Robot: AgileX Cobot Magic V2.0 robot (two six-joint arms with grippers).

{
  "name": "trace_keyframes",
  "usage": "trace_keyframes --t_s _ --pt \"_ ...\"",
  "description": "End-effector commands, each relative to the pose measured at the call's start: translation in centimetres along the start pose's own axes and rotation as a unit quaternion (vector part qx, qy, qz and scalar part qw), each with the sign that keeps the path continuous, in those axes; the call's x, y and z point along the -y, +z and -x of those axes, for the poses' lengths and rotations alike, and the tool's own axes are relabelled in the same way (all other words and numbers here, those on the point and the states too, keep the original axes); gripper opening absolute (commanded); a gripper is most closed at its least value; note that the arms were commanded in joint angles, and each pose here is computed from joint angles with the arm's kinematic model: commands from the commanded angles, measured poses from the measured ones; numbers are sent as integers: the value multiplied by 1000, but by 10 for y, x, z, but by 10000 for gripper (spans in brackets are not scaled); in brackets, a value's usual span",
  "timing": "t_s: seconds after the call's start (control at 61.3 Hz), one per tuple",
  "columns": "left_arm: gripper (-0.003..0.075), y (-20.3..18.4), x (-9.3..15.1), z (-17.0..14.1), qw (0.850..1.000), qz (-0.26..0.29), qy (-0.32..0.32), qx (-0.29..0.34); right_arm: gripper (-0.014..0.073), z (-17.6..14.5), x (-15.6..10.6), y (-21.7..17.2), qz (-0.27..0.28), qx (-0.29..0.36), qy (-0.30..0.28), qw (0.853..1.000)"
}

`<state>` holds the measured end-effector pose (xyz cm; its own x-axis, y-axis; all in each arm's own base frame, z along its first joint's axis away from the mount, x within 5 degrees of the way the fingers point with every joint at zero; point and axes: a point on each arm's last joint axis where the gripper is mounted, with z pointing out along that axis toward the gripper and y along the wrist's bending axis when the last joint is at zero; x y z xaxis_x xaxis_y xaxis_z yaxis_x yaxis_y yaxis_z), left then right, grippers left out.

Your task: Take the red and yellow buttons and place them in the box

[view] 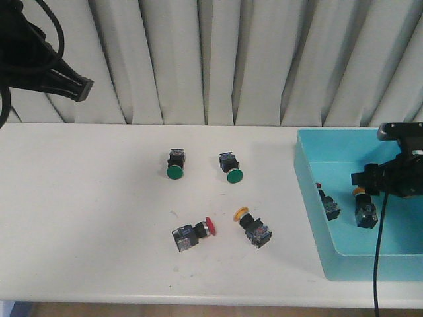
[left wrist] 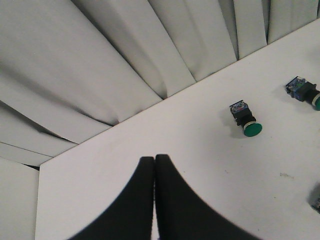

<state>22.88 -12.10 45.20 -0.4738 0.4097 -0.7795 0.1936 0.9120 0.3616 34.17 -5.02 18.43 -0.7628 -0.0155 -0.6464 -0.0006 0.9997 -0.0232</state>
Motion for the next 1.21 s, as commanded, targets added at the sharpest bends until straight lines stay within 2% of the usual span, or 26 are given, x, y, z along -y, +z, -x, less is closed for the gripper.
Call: trace_keyframes --t_s 0.0,0.098,0.196,0.31,0.391,0.489,0.571,0.636,0.652,0.815,1.06,1.19 --pt "-8 -14 -10 8 999 7 -10 47 486 33 3 -49 -20 96 -2 995" --pt "-7 -14 -10 9 999 5 -10 52 468 47 -1 -89 -22 156 9 988" --pt "-7 -14 -9 11 998 2 -10 60 447 57 -10 -139 -23 226 -10 974" --pt "-7 -14 -8 14 997 -5 -26 77 415 59 -28 -199 -11 305 -36 952" --pt "-7 -15 -7 16 995 -11 -35 88 380 53 -39 -245 0 367 -44 929" --pt "-7 -15 -7 17 995 -14 -35 96 293 39 -46 -299 6 440 -48 896" --pt "-7 -15 -6 18 994 -16 -35 101 141 25 -48 -329 4 476 -56 877" --pt "-7 -15 -6 19 994 -17 -35 104 -8 18 -50 -339 6 483 -67 873" --pt "-7 -15 -6 19 994 -18 -36 104 -15 16 -50 -341 8 482 -69 873" --pt "-7 -15 -4 18 993 -30 -43 101 -8 15 -52 -338 21 471 -67 879" --pt "-7 -17 -3 23 991 -33 -37 128 -8 17 -51 -341 20 483 -54 874" --pt "-7 -18 -2 27 987 -43 -39 147 -8 16 -51 -340 23 480 -55 875"
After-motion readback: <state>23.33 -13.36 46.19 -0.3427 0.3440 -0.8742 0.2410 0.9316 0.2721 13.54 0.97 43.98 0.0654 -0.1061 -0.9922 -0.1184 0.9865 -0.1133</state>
